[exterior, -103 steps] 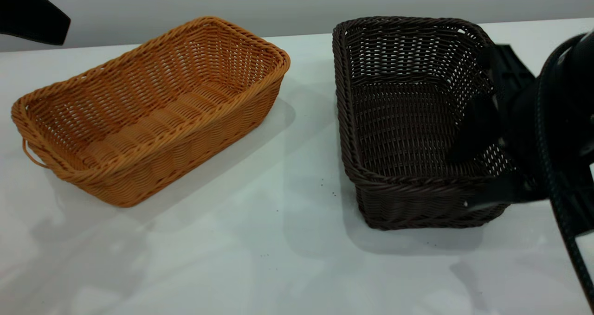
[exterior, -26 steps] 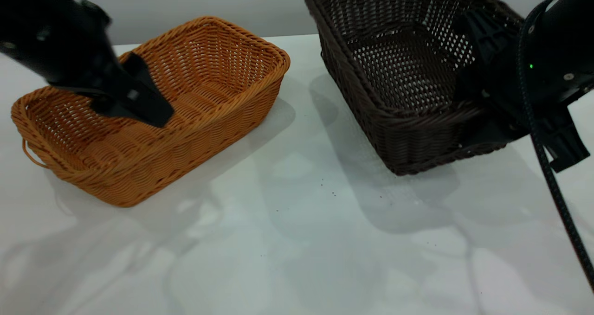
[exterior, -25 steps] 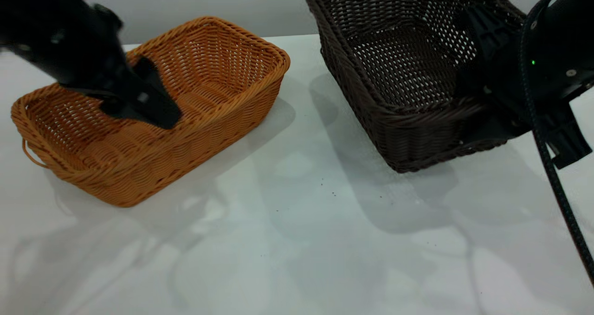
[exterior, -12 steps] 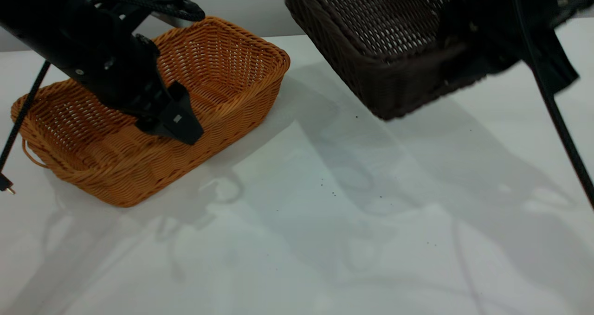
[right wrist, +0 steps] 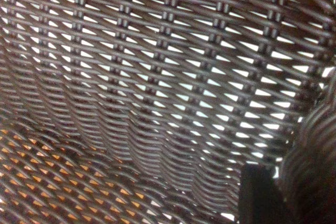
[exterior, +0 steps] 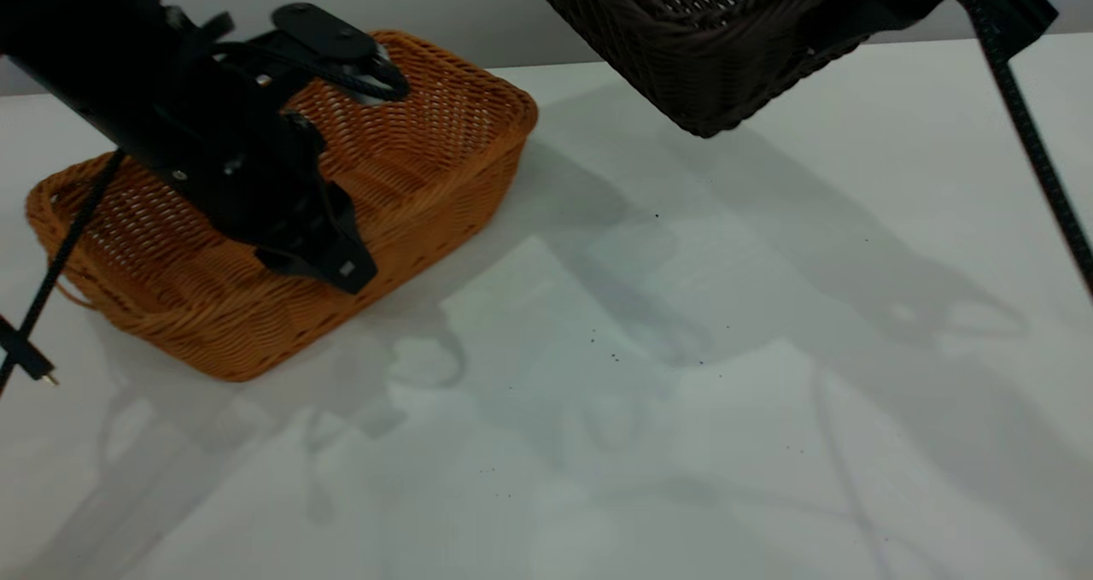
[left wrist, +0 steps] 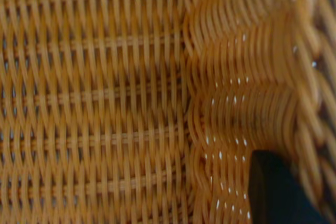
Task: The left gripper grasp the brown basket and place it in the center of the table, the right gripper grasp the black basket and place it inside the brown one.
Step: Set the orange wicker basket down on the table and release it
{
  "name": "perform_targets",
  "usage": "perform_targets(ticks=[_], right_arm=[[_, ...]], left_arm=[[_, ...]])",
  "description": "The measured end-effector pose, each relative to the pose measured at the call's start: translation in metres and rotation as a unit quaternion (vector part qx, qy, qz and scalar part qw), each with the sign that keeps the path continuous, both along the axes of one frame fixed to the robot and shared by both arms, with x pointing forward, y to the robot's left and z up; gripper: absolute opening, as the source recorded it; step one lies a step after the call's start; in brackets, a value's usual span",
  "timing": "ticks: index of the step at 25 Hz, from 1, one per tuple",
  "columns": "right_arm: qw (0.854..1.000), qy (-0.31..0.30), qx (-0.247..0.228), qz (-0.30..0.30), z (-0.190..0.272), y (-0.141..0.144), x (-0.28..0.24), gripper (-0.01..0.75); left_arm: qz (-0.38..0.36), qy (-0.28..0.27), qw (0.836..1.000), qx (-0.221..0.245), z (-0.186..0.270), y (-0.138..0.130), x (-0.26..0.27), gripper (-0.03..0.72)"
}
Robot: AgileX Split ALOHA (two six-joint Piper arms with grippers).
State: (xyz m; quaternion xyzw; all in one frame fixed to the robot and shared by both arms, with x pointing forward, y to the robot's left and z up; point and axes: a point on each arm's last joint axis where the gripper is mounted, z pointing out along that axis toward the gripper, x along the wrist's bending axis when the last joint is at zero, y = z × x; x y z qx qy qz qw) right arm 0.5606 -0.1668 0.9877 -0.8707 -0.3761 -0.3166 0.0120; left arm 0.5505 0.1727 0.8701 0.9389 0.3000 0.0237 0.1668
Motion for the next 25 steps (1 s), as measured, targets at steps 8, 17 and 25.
perform_targets(ticks=[8,17,25], right_arm=[[0.998,0.018,-0.047,0.039,-0.004,-0.003,-0.004,0.227],[0.991,0.017,-0.086,0.097,-0.005,-0.004,-0.006,0.225],[0.981,-0.005,-0.117,0.155,0.026,0.002,0.006,0.225]], left_arm=[[-0.122,0.033,0.992,0.003,-0.005,-0.032,-0.024,0.124],[-0.213,0.085,0.973,0.013,-0.005,-0.064,-0.057,0.124],[-0.277,0.093,0.956,0.024,-0.005,-0.089,-0.081,0.124]])
